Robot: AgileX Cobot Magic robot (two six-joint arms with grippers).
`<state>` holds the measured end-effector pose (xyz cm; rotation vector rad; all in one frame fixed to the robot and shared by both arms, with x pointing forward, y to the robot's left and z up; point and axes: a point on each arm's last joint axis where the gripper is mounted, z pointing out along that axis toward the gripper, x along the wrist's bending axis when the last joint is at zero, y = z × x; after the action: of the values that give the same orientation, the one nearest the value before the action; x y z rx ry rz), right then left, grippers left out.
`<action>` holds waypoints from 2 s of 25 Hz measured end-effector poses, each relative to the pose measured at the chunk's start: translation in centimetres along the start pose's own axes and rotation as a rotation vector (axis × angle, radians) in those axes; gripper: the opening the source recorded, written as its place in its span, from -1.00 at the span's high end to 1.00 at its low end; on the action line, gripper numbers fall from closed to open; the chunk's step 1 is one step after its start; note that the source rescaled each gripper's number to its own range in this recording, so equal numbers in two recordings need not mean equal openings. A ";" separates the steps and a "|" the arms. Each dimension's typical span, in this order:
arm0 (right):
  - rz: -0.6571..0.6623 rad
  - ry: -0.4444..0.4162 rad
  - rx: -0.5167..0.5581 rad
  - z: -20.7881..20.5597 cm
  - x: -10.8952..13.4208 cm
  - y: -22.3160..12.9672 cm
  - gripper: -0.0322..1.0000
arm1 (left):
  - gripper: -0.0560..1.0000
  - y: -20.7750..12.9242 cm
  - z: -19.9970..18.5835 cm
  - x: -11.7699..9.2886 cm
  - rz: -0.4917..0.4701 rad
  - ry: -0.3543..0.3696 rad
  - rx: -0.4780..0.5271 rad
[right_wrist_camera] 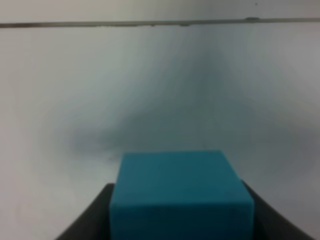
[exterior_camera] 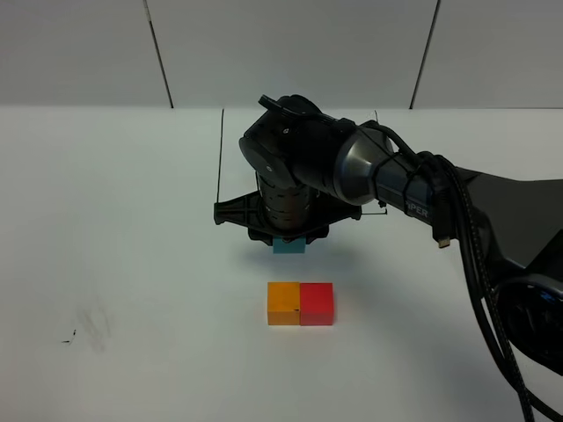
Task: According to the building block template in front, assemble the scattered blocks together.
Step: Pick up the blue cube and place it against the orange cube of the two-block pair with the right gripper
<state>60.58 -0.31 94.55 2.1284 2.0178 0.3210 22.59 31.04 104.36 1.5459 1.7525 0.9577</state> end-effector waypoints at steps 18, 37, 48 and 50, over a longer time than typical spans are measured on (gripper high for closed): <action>-0.028 -0.054 0.030 0.9 1.0 -1.5 0.93 | -0.24 0.0 0.0 0.0 0.000 0.000 0.000; 0.011 -0.039 0.059 1.8 1.2 -1.9 0.93 | -0.24 0.0 0.0 0.0 0.000 0.000 0.000; 0.028 -0.080 0.105 4.0 1.2 -2.6 0.93 | -0.24 0.0 0.0 0.0 0.000 0.000 0.000; 0.032 -0.088 0.111 4.3 1.2 -2.7 0.93 | -0.24 0.0 0.0 0.0 0.000 0.000 0.000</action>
<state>59.25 1.05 89.67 2.2001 1.9979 0.1192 22.59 31.04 104.36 1.5461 1.7524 0.9578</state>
